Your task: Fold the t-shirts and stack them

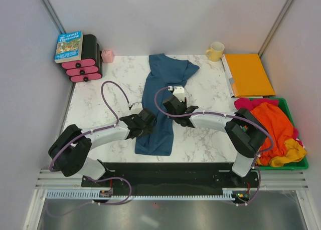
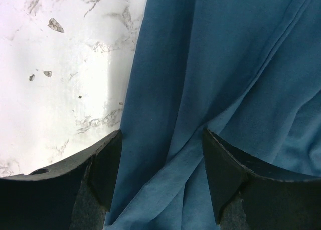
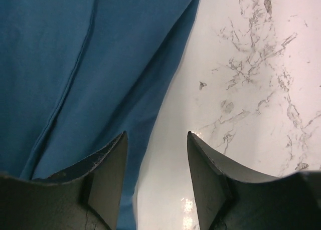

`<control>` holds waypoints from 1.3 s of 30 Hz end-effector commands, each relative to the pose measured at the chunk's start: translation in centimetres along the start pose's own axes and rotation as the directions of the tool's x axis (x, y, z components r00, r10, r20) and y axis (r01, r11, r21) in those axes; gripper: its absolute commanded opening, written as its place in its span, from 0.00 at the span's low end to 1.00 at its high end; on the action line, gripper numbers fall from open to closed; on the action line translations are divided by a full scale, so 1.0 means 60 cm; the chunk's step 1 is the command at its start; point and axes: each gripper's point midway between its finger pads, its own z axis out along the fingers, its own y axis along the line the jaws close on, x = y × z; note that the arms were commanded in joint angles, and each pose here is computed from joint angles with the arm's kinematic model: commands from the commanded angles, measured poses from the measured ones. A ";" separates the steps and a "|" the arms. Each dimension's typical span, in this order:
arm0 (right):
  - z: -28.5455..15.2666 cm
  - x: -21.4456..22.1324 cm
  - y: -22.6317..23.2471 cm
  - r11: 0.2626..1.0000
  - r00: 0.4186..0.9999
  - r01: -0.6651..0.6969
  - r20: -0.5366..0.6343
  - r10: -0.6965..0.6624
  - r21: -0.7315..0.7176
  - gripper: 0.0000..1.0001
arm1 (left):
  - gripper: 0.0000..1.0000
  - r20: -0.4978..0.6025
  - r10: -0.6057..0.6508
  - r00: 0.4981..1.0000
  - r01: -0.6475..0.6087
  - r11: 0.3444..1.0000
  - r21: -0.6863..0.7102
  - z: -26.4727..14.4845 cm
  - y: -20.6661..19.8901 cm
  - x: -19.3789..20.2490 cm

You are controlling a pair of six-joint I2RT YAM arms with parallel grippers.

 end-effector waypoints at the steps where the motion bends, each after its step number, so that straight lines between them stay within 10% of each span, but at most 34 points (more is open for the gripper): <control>1: 0.017 0.004 0.018 0.999 1.000 -0.008 0.000 0.008 -0.031 0.58 | 0.72 0.029 -0.058 0.998 0.057 0.998 0.033 0.004 -0.027 -0.017; 29: 0.018 0.137 -0.169 0.957 0.963 -0.087 -0.221 0.151 0.276 0.56 | 0.72 -0.008 -0.058 0.998 0.059 0.997 0.047 0.009 -0.028 0.002; 39: -0.036 -0.013 -0.124 0.983 0.984 -0.177 0.033 0.175 0.056 0.63 | 0.79 0.096 -0.123 0.988 0.109 0.984 0.141 -0.036 -0.033 -0.043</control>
